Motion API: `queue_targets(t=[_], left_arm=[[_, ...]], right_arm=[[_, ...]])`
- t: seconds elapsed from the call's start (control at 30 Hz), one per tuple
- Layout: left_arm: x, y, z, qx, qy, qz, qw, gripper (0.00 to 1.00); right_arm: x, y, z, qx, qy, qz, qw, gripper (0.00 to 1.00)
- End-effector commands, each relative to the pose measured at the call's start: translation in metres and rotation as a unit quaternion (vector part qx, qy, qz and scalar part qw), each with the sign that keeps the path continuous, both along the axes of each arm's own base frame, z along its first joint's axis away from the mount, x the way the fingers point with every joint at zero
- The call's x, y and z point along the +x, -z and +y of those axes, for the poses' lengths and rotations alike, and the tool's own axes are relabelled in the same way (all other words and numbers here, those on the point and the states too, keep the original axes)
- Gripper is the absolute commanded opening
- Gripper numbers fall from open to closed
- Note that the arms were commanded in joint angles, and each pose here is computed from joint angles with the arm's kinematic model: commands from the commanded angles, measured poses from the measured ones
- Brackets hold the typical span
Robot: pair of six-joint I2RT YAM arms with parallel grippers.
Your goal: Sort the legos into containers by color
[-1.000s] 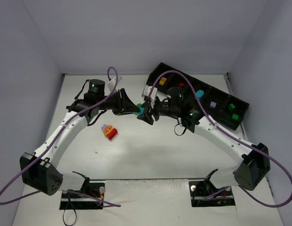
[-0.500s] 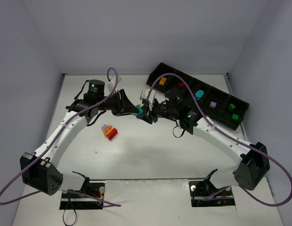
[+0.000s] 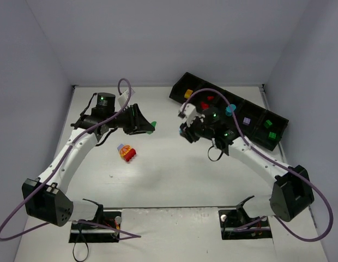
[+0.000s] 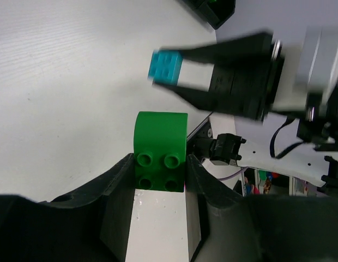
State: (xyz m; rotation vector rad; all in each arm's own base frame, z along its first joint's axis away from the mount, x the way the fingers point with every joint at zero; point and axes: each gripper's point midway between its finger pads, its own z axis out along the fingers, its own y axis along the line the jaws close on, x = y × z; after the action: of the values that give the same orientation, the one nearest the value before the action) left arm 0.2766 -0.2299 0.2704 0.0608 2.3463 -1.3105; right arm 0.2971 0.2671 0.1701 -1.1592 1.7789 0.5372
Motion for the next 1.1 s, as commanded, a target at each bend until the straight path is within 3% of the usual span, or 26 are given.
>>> queue_targets(t=[0.0, 0.2, 0.23, 0.37, 0.6, 0.77, 0.8, 0.9, 1.0, 1.07], left_arm=[[-0.003, -0.030, 0.004, -0.004, 0.003, -0.064, 0.998, 0.10], [-0.012, -0.007, 0.015, 0.027, -0.009, -0.053, 0.998, 0.10], [-0.015, -0.008, 0.015, 0.027, -0.009, -0.056, 0.998, 0.10], [-0.021, -0.005, 0.019, 0.032, -0.016, -0.058, 0.998, 0.10], [-0.029, -0.003, 0.028, 0.047, -0.025, -0.069, 0.996, 0.10], [-0.032, -0.006, 0.029, 0.045, -0.026, -0.082, 0.995, 0.11], [-0.032, -0.006, 0.029, 0.046, -0.026, -0.085, 0.995, 0.11], [-0.032, -0.007, 0.029, 0.045, -0.024, -0.091, 0.995, 0.11], [-0.030, -0.010, 0.028, 0.040, -0.022, -0.103, 0.994, 0.11], [-0.029, -0.011, 0.028, 0.040, -0.020, -0.111, 0.993, 0.11]], right_arm=[[0.074, -0.023, -0.057, 0.011, 0.176, -0.033, 0.984, 0.00], [0.159, -0.031, -0.146, 0.004, 0.388, -0.031, 0.921, 0.00], [0.172, -0.015, -0.171, 0.002, 0.440, -0.012, 0.898, 0.00], [0.200, 0.001, -0.205, 0.006, 0.511, 0.008, 0.859, 0.00], [0.231, 0.034, -0.234, -0.005, 0.566, 0.043, 0.823, 0.04], [0.243, 0.041, -0.240, 0.003, 0.583, 0.054, 0.810, 0.18], [0.244, 0.044, -0.240, 0.000, 0.583, 0.057, 0.810, 0.31], [0.247, 0.041, -0.239, 0.002, 0.582, 0.059, 0.811, 0.52], [0.246, 0.027, -0.236, 0.011, 0.577, 0.055, 0.815, 0.67], [0.242, 0.014, -0.238, 0.019, 0.578, 0.048, 0.814, 0.70]])
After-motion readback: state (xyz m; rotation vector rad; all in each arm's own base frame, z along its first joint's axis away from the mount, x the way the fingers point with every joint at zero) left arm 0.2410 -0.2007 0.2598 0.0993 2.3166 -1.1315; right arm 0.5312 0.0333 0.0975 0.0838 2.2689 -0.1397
